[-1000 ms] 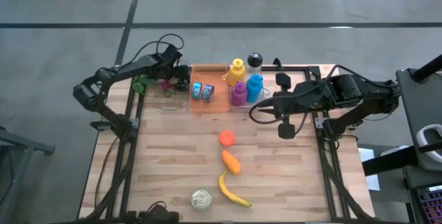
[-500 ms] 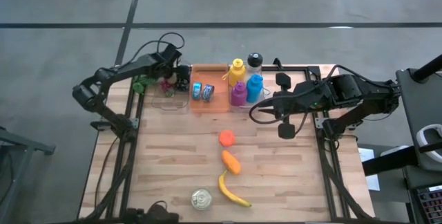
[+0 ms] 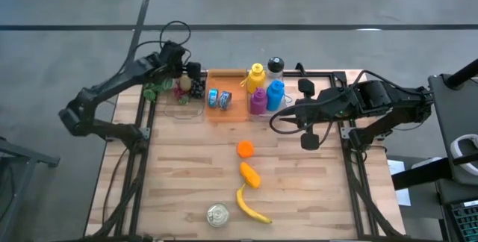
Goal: Pick & Place Food Item
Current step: Put the orange into the left transparent bin
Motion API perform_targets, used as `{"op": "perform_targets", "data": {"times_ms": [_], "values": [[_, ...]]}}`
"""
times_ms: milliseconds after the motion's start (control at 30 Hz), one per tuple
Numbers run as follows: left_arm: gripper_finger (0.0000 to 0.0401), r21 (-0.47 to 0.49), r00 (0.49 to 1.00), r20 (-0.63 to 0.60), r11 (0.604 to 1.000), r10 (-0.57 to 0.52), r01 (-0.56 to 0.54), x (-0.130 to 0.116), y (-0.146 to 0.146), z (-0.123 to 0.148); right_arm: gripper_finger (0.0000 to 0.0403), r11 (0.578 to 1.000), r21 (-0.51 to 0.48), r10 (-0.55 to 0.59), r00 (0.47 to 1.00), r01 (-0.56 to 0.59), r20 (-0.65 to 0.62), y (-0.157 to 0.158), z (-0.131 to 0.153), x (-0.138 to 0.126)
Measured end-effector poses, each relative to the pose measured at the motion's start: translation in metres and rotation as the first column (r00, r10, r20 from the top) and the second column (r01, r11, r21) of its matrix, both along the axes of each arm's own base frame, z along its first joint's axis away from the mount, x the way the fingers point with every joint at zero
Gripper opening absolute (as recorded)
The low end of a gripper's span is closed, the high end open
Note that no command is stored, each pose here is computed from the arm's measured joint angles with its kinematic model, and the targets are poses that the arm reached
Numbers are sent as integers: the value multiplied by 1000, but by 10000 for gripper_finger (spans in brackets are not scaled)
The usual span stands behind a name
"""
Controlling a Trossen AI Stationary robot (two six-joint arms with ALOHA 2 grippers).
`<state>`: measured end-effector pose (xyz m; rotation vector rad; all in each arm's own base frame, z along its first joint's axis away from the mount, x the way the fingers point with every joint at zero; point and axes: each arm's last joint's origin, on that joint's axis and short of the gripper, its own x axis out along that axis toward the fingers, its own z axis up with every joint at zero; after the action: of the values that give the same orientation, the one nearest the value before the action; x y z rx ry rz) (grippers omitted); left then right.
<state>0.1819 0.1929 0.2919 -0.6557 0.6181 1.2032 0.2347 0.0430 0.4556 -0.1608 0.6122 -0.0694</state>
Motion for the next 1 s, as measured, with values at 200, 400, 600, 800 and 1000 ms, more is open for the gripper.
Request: {"op": "perform_targets", "data": {"times_ms": [200, 400, 600, 800, 1000], "values": [[314, 82, 977, 82, 979, -195, 188, 15, -51, 27, 43, 1000, -3, 2, 1000, -2, 0, 0, 0, 0], [316, 94, 901, 138, 911, -412, 402, 41, -113, 33, 43, 1000, -20, 14, 1000, -14, 0, 0, 0, 0], [314, 93, 832, 202, 856, -517, 509, 56, -181, 32, 43, 1000, -20, 14, 1000, -14, 0, 0, 0, 0], [319, 207, 750, 252, 791, -612, 576, 53, -245, 39, 43, 1000, -21, 16, 1000, -16, 1, 0, 0, 1], [315, 318, 701, 269, 748, -661, 583, 42, -284, 44, 43, 999, 37, -9, 1000, 8, 15, 1, 1, 1]]}}
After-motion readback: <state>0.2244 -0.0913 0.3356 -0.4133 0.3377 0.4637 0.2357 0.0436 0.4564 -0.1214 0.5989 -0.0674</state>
